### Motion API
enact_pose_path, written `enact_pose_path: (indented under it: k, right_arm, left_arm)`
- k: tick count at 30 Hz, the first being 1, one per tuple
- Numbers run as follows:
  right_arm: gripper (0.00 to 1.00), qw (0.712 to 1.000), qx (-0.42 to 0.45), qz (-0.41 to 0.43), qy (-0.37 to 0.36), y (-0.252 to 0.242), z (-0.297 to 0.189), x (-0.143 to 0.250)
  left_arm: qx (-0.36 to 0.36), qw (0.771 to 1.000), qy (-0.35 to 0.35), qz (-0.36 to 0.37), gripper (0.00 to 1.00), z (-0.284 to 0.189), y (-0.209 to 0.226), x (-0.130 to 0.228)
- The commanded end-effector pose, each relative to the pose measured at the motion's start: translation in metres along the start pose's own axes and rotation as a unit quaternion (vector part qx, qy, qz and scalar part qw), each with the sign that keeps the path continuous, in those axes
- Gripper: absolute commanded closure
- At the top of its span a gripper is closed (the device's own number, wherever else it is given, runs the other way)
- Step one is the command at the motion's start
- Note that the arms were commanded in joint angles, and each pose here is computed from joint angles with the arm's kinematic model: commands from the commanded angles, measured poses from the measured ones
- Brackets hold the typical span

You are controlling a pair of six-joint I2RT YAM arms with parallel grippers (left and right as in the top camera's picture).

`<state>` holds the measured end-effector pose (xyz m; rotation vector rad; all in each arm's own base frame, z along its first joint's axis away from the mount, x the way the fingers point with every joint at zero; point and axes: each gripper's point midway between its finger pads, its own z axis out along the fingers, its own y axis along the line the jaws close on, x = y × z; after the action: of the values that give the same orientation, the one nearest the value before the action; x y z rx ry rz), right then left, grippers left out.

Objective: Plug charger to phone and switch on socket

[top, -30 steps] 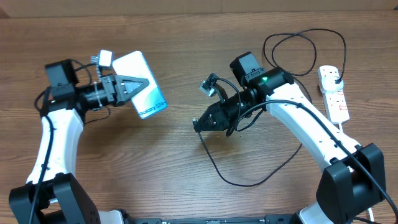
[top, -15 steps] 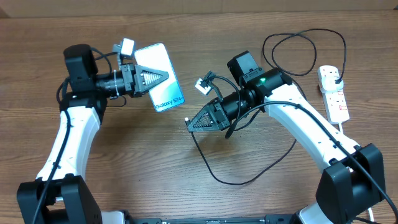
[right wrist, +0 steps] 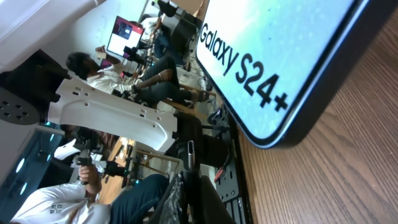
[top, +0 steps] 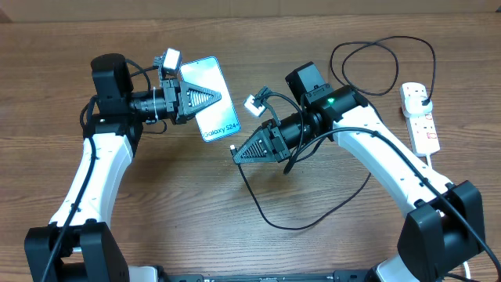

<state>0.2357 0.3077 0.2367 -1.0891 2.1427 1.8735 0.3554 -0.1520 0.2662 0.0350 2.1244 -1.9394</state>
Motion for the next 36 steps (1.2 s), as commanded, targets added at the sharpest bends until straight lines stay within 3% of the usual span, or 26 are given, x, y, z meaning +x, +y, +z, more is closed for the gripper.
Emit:
enact_pose_path:
  k: [1, 9, 21, 36]
  right_arm:
    - [0.96, 1.000, -0.015, -0.015, -0.003, 0.006, 0.001, -0.003]
    - [0.96, 1.000, -0.014, -0.026, -0.005, 0.005, 0.001, -0.006]
    - [0.96, 0.999, -0.013, -0.028, -0.009, 0.004, 0.000, -0.008]
    - [0.96, 0.999, -0.015, -0.030, -0.015, 0.005, 0.000, -0.013]
  left_arm:
    - [0.010, 1.000, 0.016, 0.004, 0.96, 0.006, -0.016, 0.006]
    - [0.014, 0.999, 0.034, -0.011, 0.96, 0.017, -0.019, 0.013]
    - [0.044, 0.997, 0.061, 0.037, 0.96, 0.016, -0.036, 0.018]
    - [0.044, 0.996, 0.060, 0.044, 0.96, 0.016, -0.036, 0.018]
